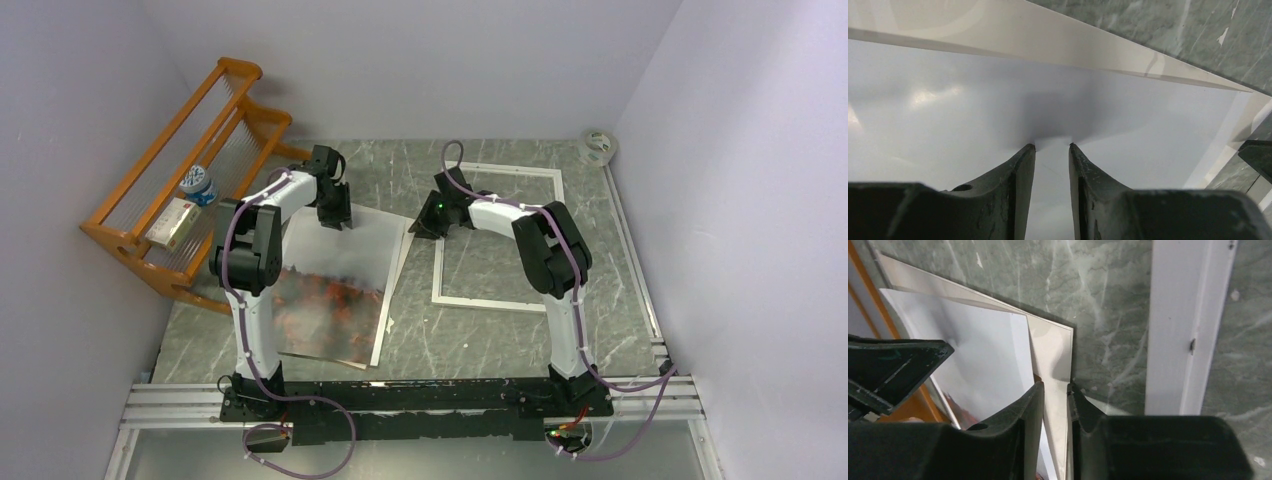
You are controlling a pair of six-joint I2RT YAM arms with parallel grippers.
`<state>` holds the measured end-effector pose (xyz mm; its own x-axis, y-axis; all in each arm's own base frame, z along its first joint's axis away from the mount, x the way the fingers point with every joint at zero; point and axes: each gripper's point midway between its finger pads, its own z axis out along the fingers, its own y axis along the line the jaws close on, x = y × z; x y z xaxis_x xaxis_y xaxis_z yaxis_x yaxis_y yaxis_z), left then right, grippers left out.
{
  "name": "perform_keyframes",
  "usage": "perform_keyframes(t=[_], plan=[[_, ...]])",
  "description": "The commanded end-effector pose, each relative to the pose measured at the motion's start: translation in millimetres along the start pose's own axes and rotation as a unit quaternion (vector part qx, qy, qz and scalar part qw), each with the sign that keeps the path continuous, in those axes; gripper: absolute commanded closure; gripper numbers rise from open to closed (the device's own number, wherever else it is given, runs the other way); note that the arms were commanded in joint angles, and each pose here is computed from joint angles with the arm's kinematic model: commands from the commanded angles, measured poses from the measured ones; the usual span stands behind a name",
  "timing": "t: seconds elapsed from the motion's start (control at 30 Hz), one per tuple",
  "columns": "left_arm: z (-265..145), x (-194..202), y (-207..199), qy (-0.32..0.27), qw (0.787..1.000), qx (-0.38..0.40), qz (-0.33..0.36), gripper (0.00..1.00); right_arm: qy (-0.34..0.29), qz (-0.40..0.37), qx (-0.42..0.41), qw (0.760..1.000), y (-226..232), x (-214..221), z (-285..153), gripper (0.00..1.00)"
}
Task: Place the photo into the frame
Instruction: Pick up the photo frame item at the center of the board.
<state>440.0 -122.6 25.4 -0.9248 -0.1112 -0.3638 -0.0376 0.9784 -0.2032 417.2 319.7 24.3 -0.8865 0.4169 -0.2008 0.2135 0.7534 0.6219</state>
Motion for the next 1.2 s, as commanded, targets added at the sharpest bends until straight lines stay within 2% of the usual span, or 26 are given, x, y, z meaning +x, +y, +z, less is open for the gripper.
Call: perform_keyframes(t=[0.0,0.13,0.6,0.7,0.9,1.17], plan=[[18,31,10,0.056,0.998,-0.01,0.0,0.63,-0.002,-0.004,-0.067,0.998,25,-7,-2,0.71],[21,42,12,0.069,0.998,-0.012,-0.006,0.64,0.0,-0.007,-0.093,0.996,37,-8,-5,0.66],[24,48,16,0.084,0.996,-0.016,-0.003,0.65,0.004,-0.001,-0.188,0.982,62,-5,-15,0.65],[25,48,18,0.085,0.996,-0.021,-0.004,0.65,-0.002,-0.002,-0.215,0.977,67,-3,-21,0.6],[27,50,16,0.09,0.996,-0.015,-0.008,0.65,0.007,0.005,-0.251,0.968,72,3,-24,0.42],[27,49,17,0.092,0.995,-0.019,-0.01,0.65,0.019,0.034,-0.26,0.965,67,11,-26,0.37]])
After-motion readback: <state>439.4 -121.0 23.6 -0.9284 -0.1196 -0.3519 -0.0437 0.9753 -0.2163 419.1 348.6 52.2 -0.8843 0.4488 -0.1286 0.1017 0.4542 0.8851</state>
